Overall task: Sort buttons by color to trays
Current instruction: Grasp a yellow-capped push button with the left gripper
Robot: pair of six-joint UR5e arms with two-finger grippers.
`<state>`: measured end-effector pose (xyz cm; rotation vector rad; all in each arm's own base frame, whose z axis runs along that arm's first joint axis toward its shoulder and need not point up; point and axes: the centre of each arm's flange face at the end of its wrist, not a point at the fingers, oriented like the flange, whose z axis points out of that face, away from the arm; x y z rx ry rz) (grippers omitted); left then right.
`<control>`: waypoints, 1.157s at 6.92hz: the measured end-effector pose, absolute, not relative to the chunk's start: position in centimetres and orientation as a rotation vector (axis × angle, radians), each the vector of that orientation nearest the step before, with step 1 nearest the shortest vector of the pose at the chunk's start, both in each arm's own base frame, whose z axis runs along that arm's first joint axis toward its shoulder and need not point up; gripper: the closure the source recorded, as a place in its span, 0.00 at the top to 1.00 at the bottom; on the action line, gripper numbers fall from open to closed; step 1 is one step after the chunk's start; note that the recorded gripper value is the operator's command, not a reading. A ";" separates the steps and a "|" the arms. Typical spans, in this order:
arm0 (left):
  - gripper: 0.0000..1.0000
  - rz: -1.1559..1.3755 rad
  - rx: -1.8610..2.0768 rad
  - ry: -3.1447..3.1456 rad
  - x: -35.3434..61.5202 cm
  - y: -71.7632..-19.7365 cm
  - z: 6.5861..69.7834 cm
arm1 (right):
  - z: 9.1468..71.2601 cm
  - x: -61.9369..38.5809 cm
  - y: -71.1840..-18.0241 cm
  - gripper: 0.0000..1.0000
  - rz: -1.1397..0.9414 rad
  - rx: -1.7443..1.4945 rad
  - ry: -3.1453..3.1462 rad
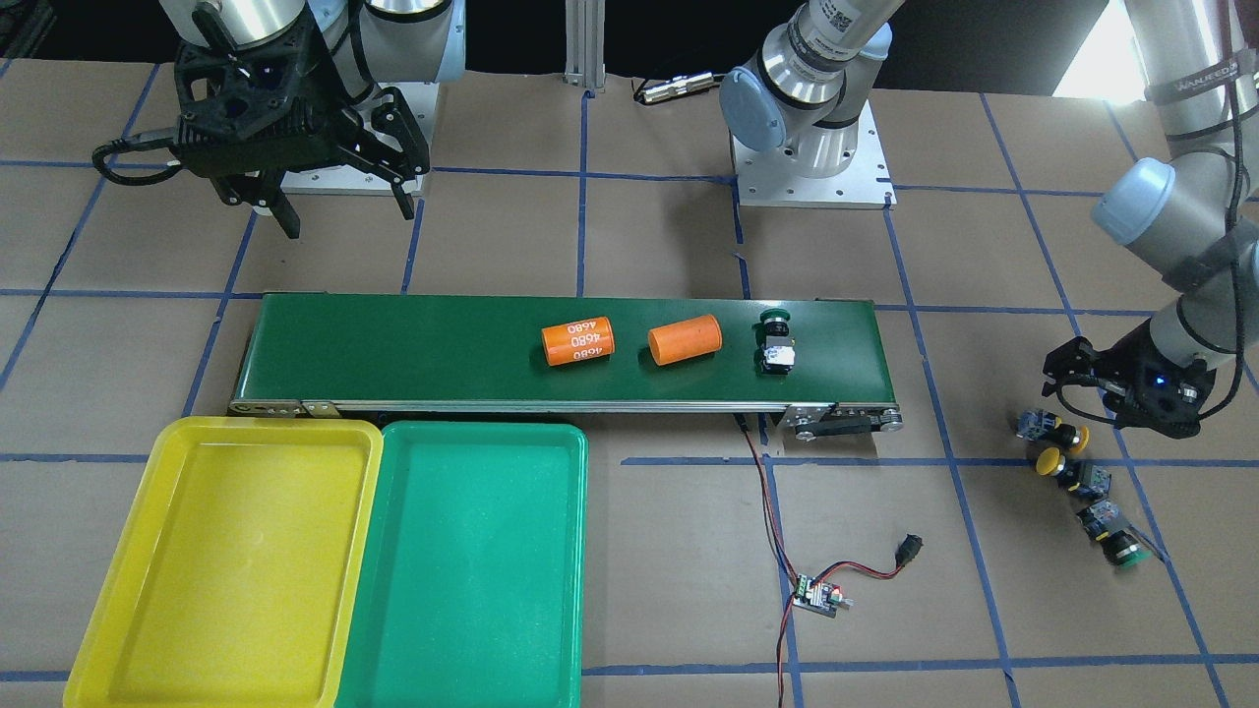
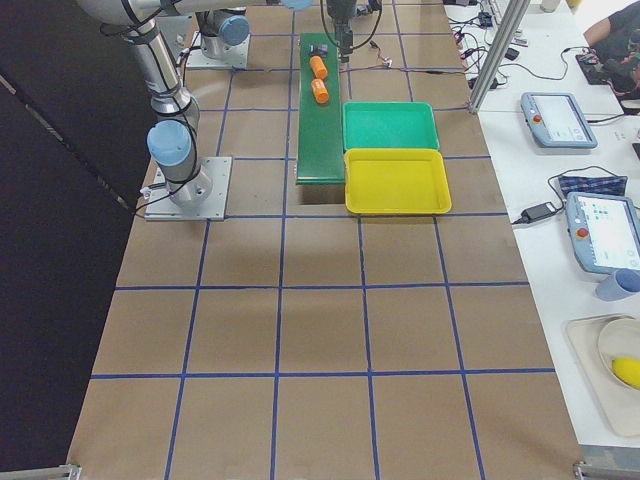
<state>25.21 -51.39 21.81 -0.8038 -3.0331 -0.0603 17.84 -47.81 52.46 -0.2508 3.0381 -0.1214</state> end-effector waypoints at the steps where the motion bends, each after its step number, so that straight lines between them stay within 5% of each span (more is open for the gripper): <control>1: 1.00 -0.037 -0.835 -3.003 25.1 -51.5 21.2 | 52.5 17.8 -47.8 1.00 -0.121 -0.251 3.038; 6: 1.00 -0.043 -0.863 -2.944 25.5 -51.7 18.7 | 52.4 17.8 -47.8 1.00 -0.119 -0.248 3.035; 7: 0.87 -0.051 -0.820 -2.952 25.5 -51.8 18.3 | 52.4 17.8 -47.8 1.00 -0.119 -0.248 3.035; 8: 0.44 -0.057 -0.778 -2.960 25.6 -51.9 18.0 | 52.4 17.8 -47.8 1.00 -0.118 -0.248 3.035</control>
